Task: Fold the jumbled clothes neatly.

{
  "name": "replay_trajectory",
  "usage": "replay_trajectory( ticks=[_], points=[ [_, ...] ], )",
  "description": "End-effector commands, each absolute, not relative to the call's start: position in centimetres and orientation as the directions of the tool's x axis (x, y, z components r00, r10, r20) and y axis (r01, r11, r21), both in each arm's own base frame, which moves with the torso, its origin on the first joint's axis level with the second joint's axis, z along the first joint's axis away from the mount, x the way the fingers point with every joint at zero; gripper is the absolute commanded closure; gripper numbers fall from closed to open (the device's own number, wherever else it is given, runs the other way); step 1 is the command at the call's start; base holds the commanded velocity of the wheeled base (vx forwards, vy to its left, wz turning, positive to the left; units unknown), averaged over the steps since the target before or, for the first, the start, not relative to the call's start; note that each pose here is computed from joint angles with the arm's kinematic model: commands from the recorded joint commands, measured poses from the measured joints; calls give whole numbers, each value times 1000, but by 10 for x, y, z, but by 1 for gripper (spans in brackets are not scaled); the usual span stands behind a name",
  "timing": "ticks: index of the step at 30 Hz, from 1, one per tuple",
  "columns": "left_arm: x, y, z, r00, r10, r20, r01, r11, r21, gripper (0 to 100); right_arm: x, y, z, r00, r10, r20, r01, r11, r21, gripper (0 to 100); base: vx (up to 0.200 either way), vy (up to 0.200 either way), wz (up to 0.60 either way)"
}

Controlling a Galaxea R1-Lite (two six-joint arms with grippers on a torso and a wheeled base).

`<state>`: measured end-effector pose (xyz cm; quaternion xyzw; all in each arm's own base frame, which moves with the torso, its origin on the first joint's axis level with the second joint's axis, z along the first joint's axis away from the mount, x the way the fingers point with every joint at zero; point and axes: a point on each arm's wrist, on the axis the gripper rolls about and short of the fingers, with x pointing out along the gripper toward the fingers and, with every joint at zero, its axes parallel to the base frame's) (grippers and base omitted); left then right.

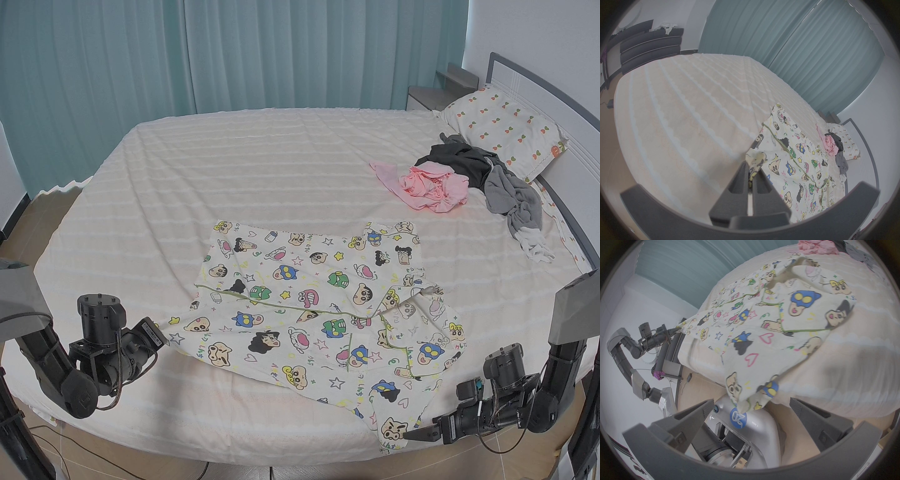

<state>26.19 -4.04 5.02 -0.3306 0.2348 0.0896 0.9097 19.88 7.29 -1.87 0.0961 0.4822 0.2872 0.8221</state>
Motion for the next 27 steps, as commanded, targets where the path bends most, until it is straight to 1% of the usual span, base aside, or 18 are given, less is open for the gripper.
replay_trajectory(
  ticks=[1,5,6,19,20,27],
  points=[
    [259,-40,59,890,5,-456,-299,762,-574,100,205,88,-14,373,597,-711,-428,790,439,0,0,0,0],
    [260,-40,61,893,9,-450,-298,760,-577,100,207,96,-14,366,606,-707,-397,788,470,0,0,0,0],
    [260,-40,63,896,8,-444,-295,759,-581,100,205,102,-14,364,601,-711,-372,794,481,0,0,0,0],
    [259,-40,61,893,6,-450,-296,760,-579,100,197,128,-20,371,548,-750,-320,834,450,0,0,0,0],
    [259,-40,61,893,6,-450,-296,760,-579,100,200,131,-22,381,535,-754,-302,843,445,100,0,0,0],
    [260,-40,60,892,6,-452,-298,760,-578,100,201,134,-25,411,490,-768,-284,870,403,100,0,0,0]
  ],
)
